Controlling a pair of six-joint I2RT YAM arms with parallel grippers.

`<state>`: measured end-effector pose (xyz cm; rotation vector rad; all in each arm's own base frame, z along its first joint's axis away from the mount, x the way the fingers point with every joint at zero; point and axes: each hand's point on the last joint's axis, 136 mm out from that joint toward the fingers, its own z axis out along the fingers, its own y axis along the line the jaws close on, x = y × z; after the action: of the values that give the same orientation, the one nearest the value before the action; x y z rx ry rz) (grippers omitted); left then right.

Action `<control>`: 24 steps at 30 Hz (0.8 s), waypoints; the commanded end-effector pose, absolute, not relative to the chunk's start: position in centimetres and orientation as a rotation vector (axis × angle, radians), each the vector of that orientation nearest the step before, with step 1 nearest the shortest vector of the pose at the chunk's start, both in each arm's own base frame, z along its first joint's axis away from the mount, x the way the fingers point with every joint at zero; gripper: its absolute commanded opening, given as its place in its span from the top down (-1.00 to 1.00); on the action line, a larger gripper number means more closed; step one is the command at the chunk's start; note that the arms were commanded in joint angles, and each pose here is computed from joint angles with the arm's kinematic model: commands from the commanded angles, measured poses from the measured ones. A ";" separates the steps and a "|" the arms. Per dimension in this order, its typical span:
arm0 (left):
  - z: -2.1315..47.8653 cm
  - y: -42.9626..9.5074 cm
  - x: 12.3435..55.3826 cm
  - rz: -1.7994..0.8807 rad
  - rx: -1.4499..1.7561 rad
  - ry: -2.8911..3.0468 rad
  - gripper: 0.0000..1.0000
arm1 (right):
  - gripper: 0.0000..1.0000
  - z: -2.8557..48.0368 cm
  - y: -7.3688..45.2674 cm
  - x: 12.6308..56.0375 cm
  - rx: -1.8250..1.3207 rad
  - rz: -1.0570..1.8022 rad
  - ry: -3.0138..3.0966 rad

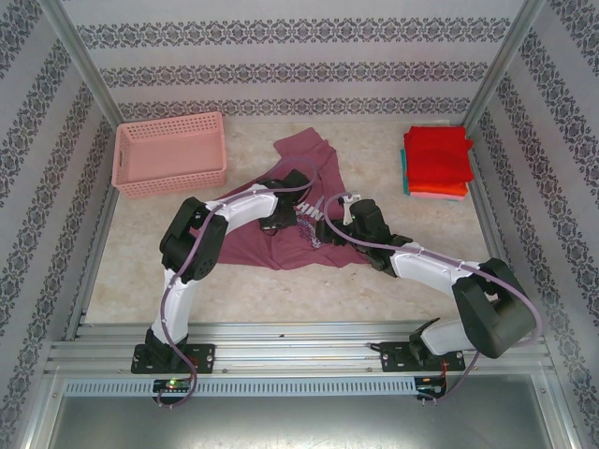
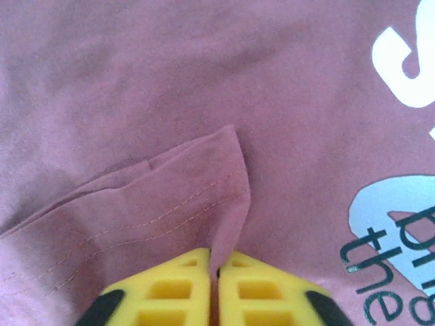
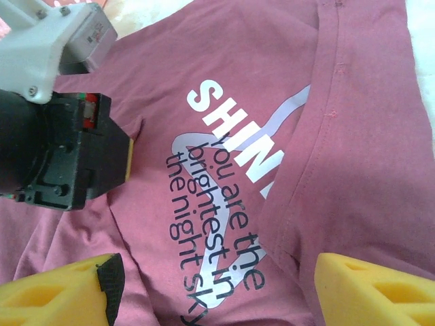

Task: Fold and stack the t-shirts

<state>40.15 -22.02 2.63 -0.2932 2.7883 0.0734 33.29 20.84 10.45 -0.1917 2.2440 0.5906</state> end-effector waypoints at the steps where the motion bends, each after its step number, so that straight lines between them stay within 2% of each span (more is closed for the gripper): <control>1: 6.5 -21.3 39.5 0.060 -0.304 2.718 0.95 | -0.48 10.8 20.6 34.4 -0.172 0.563 2.238; 6: 10.9 -19.3 38.0 0.043 -0.368 2.593 0.96 | -0.48 11.3 22.3 36.8 -0.180 0.584 2.228; 11: 12.5 -15.7 34.6 0.047 -0.497 2.509 0.96 | -0.45 11.7 25.7 39.9 -0.200 0.673 2.212; 17: 11.2 -12.9 31.4 0.032 -0.600 2.470 0.94 | -0.42 10.3 31.1 42.3 -0.276 0.776 2.241; 24: 9.1 -13.1 32.0 0.056 -0.587 2.522 0.82 | -0.39 6.6 33.7 43.3 -0.340 0.736 2.381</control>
<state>30.88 -12.93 9.32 -0.5522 2.5464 0.0690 43.73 32.82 7.60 -0.3002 2.3102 0.7491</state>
